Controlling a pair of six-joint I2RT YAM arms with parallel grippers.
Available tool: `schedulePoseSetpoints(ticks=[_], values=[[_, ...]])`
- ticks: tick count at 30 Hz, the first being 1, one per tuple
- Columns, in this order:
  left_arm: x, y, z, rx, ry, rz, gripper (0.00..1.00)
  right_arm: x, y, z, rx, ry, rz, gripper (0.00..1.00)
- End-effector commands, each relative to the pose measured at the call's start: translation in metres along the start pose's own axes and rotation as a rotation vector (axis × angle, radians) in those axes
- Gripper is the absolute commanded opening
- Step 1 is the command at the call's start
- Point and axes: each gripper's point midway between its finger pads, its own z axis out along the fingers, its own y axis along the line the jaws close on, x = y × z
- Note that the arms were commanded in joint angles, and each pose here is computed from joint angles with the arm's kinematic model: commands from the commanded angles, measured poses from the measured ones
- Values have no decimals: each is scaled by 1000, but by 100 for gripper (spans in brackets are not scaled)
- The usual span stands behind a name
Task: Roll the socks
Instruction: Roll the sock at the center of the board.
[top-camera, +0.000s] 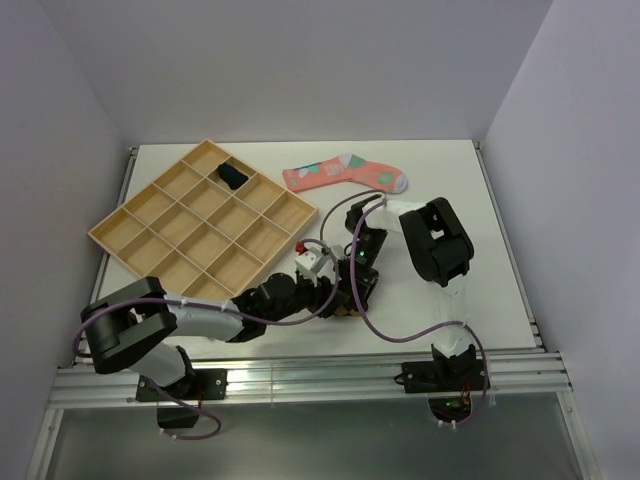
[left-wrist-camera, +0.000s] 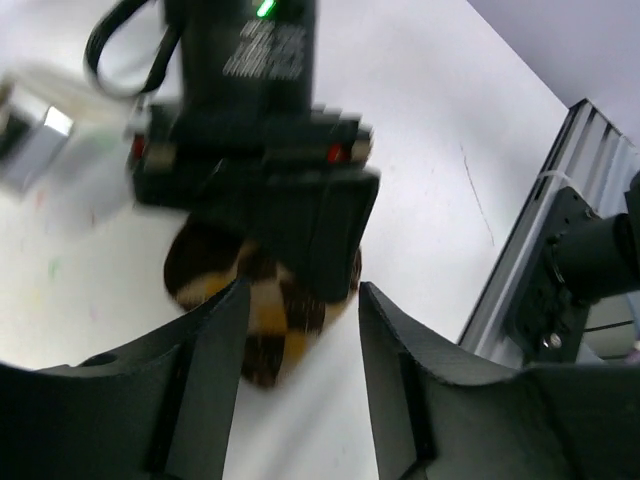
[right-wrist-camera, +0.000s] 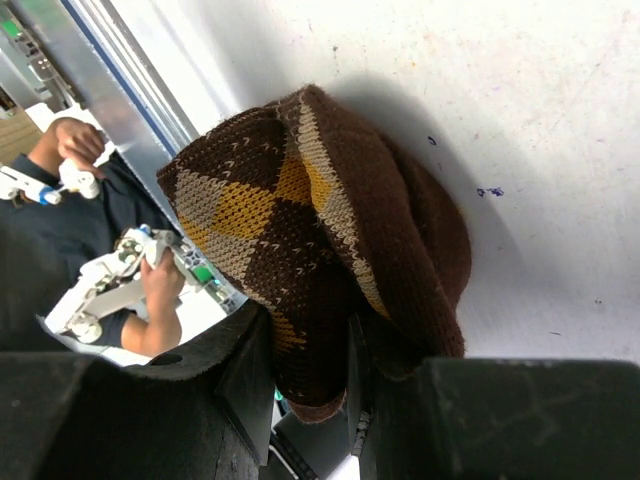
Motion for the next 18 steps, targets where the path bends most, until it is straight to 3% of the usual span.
schedulePoseSetpoints(ticks=[1,9,18], values=[[7,4,16,2,81,183,54,-8,-58,10,184,27,-59,12],[11,10,33,52,101,210,53,-7,-61,10,173,32,-38,16],[26,22,33,147,123,125,53,-9,-62,8,180,35,-10,20]])
